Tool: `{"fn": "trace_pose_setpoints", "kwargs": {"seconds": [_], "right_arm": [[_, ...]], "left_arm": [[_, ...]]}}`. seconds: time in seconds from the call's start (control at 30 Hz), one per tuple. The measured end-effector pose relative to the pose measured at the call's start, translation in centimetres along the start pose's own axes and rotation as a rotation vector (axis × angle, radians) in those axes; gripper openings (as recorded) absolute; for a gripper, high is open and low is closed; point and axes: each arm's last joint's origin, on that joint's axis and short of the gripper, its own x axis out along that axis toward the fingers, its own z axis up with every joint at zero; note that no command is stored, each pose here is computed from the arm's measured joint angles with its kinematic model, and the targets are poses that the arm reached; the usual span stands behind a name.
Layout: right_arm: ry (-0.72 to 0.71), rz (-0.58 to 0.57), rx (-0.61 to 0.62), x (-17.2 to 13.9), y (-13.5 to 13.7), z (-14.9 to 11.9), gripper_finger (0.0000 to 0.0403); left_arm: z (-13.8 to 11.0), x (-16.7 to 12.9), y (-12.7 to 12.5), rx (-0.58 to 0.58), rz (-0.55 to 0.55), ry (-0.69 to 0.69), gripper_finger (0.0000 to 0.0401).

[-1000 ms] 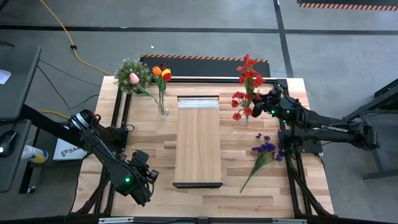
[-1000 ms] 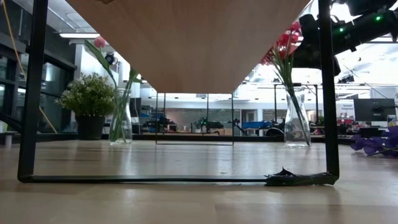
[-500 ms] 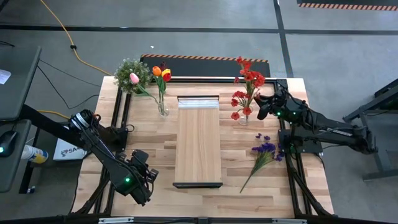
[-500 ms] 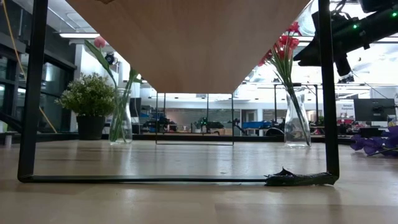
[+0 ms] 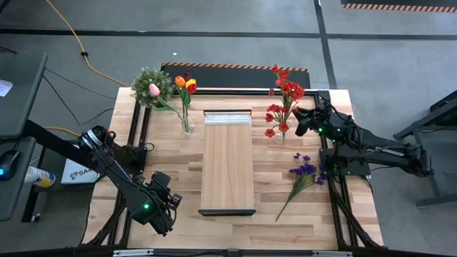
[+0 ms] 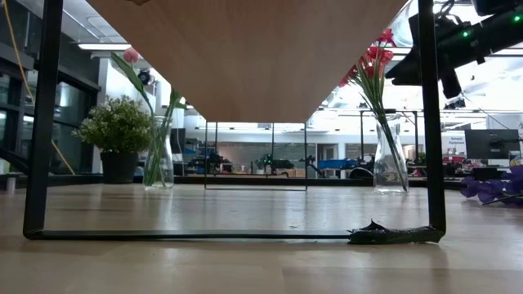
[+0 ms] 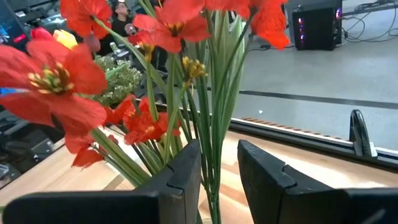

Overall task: Pick and place flowers into a vace then onto a shelf
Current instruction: Put the orange flowers into the right transparent vase

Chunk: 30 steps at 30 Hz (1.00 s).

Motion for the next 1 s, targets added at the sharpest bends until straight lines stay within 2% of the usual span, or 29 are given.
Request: {"fn": "trace_pose_setpoints", "kwargs": {"seconds": [0.37,1.0], "right_arm": [[-0.027,0.006,-0.032,0.9,0.4,0.2,0.0098],[-0.028,0.018,-0.003,2.1,0.0,0.6,0.0094]], "left_arm": [[0.0,0.0,0.0,-0.003,0.000,0.000,0.0085],[0.0,0.0,-0.1,-0.007,-0.009,0.004,0.0085]]}}
